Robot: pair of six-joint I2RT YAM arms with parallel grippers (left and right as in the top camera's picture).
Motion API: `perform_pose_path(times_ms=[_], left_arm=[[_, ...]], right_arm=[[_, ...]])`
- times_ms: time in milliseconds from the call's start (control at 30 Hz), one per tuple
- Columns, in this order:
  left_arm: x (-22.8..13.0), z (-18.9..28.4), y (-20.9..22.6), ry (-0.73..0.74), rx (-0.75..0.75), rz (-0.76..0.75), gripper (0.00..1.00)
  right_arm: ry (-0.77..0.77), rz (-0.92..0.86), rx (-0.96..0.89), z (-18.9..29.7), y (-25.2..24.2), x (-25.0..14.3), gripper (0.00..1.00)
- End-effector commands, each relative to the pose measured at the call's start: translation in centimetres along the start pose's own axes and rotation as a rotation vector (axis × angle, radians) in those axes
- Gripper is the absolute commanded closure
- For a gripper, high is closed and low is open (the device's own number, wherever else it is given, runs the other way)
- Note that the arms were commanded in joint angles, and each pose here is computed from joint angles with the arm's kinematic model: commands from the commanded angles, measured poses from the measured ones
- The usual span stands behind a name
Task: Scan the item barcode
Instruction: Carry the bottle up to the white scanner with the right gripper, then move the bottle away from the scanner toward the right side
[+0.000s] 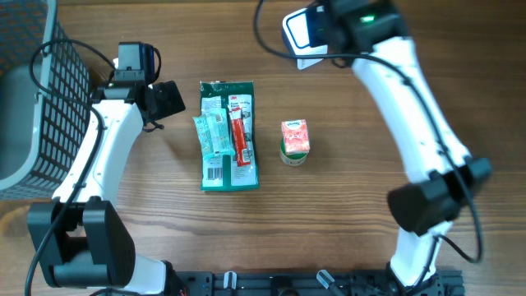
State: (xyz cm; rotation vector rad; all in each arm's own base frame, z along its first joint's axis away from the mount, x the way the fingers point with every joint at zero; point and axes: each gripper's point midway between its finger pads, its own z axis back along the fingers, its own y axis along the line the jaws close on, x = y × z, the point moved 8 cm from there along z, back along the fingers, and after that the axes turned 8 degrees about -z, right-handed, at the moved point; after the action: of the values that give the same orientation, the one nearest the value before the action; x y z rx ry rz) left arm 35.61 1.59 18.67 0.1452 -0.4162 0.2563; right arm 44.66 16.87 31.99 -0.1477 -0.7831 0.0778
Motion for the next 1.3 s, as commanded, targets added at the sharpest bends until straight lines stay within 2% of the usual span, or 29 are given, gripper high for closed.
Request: perform_pose_path(times_ms=[0,233,467,833,1267], left_arm=[[-0.2,-0.4,0.1,0.011,0.013,0.001,0.00],[-0.2,-0.4,0.1,0.011,0.013,0.001,0.00],[-0.2,-0.4,0.1,0.011,0.013,0.001,0.00],[-0.2,-0.4,0.1,0.011,0.013,0.001,0.00],[-0.2,-0.4,0.1,0.011,0.013,0.001,0.00]], right_arm=[[-0.061,0.159,-0.254,-3.1,2.0,-0.2,0.96],[-0.128,0.381,-0.433,-8.7,7.1,-1.4,0.96],[-0.142,0.494,-0.552,-12.2,8.3,-2.2,0.96],[-0.167,0.451,-0.497,-13.9,9.0,-2.6,0.96],[-0.137,0.482,-0.473,-15.1,9.2,-3.7,0.96]])
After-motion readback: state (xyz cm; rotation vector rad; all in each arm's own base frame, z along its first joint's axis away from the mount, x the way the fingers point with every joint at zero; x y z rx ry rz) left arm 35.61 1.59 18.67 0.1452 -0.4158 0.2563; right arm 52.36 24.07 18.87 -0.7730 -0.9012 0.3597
